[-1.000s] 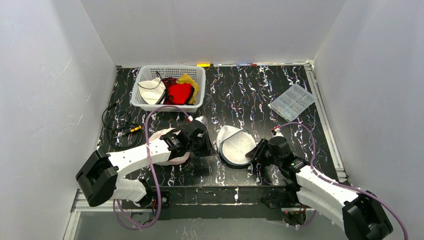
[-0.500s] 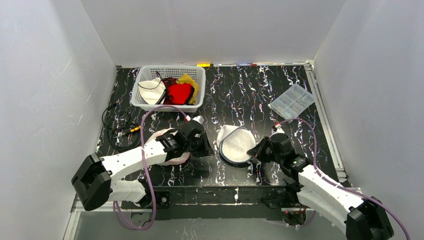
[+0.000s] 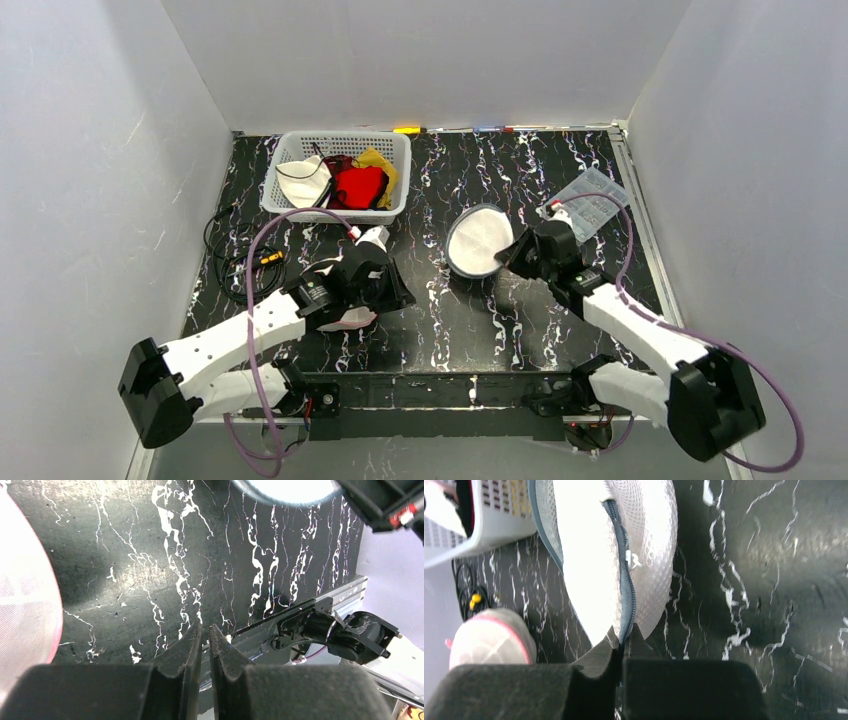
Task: Unzip the laundry bag and remove the bra
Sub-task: Move the laundry bag to the center of the board.
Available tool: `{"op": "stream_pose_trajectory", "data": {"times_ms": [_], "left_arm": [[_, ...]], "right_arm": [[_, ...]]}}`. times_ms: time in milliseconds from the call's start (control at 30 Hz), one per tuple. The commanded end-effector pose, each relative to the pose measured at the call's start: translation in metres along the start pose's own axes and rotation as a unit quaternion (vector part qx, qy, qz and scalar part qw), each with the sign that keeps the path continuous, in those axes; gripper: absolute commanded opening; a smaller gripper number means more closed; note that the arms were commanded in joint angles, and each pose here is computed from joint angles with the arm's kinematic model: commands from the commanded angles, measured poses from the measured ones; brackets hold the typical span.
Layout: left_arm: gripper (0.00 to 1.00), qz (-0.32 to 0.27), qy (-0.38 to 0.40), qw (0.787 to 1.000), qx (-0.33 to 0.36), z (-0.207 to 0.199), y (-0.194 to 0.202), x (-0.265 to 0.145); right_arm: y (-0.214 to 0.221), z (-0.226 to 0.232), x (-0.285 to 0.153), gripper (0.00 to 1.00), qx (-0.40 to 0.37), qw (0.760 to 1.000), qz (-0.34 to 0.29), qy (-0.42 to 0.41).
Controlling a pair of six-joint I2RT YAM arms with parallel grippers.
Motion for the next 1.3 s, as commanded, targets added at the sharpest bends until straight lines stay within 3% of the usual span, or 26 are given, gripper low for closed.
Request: {"op": "stream_pose_trajectory", "data": {"times_ms": [0, 500, 967, 1167, 1267], "left_arm": [[0.10, -0.024, -0.019, 0.999, 0.009, 0.006, -0.003, -0.016], [0.10, -0.062, -0.045, 0.997, 0.011, 0.025, 0.002, -0.042], [0.11, -0.061, -0.071, 0.995, 0.016, 0.036, 0.008, -0.042], [0.11, -0.060, -0.069, 0.996, 0.019, 0.036, 0.008, -0.045], [0.12, -0.059, -0.078, 0.995, 0.023, 0.039, 0.010, -0.043]], "right_arm": [[-0.045, 0.032, 0.022, 0.01, 0.024, 0.996, -0.076, -0.034], [-0.134, 0.020, 0.141, 0.01, 0.062, 0.989, -0.137, 0.015], [-0.131, 0.001, 0.206, 0.02, 0.070, 0.993, -0.085, 0.049], [-0.125, -0.006, 0.206, 0.30, 0.074, 0.993, -0.074, 0.056], [-0.124, -0.004, 0.200, 0.50, 0.071, 0.993, -0.075, 0.055]]}}
Point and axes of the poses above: each gripper's point midway between its finger pads, its own x axis out along the fingers, its own z axis along the line the jaws close on, y = z × x, the point moved 9 cm from there along -x, back along the fingers, and after that the axes turned 9 degrees about x, right-handed, at the moved point
